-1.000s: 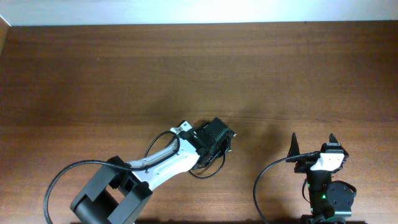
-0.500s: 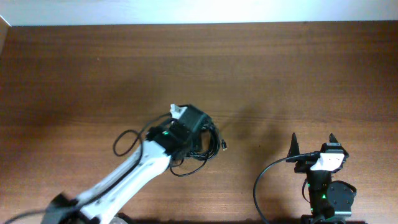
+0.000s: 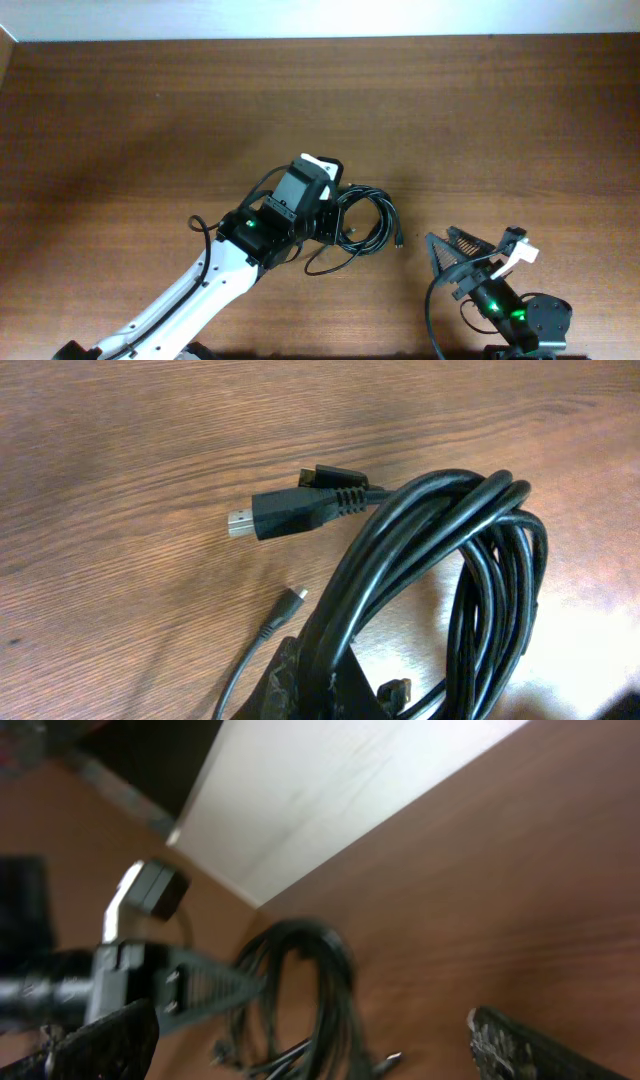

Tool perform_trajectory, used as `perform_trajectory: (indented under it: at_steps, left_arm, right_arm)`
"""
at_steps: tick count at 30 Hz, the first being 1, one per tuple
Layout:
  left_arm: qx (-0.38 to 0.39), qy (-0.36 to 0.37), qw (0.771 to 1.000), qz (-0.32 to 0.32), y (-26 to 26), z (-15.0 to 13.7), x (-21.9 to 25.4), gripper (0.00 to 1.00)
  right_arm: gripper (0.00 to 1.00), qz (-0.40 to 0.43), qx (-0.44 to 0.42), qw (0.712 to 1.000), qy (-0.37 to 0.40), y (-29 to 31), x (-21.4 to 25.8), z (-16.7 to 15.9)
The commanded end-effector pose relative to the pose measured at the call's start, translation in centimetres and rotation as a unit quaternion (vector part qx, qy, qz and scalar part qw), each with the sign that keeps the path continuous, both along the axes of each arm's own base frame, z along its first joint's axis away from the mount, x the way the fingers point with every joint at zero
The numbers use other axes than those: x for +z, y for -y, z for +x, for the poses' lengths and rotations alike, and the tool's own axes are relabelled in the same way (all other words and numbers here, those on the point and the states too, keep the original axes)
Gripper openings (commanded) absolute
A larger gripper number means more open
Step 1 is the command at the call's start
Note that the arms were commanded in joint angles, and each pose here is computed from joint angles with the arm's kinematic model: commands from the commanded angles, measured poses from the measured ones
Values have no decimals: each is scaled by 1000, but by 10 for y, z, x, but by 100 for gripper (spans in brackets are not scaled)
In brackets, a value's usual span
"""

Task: Untangle cables

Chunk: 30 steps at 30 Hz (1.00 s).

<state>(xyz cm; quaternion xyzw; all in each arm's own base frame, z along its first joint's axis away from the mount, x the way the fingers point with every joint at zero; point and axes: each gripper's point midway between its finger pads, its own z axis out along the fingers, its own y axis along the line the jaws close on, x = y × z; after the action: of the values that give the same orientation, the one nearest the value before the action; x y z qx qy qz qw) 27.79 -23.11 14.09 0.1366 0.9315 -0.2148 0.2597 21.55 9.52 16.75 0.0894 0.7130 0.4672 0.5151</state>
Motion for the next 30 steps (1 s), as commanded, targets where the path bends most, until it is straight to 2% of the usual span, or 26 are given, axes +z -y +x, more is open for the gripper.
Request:
perform_trajectory:
  at_steps: [1,4,6,10,12,15,17,19,20,23,24,25,28,30]
  left_arm:
    - [-49,10,997,-56,21,-4,23,0]
    - [-73,19,996,-53,23,-7,23,0]
    - [-86,16,994,-68,29,-10,27,0]
    - [-136,22,984,-110,45,-19,40,0]
    - [-143,19,983,-117,48,-21,41,0]
    - [-214,20,957,-195,71,-39,68,0]
    - [-231,32,949,-215,76,-40,78,0]
    - [-230,44,948,-218,77,-36,81,0]
    - [-227,50,948,-219,76,-33,83,0]
    - [-164,60,965,-196,60,-7,77,0]
    - [-119,63,974,-185,48,8,74,0]
    - [-37,63,983,-170,24,33,69,0]
    - [112,49,981,-148,-27,68,57,0]
    - [149,42,978,-137,-48,75,51,0]
  right_arm:
    - [98,3,77,997,27,-20,12,-17]
    - [100,-5,82,995,58,-21,34,-22]
    - [96,-22,81,994,65,-21,43,-24]
    - [91,-61,86,994,-7,-21,31,-21]
    - [83,-69,91,993,-34,-20,26,-15]
    - [72,-81,100,989,-73,-20,9,-4]
    - [50,-71,124,986,-84,-26,5,-1]
    - [14,-56,168,981,-80,-36,8,-3]
    - [4,-45,192,977,-86,-40,7,-7]
    - [4,-17,258,962,-92,-53,11,-24]
    - [4,-7,283,955,-89,-57,14,-32]
    - [4,6,317,945,-82,-61,20,-43]
    - [4,23,363,929,-74,-66,27,-58]
    - [4,32,386,919,-69,-68,31,-66]
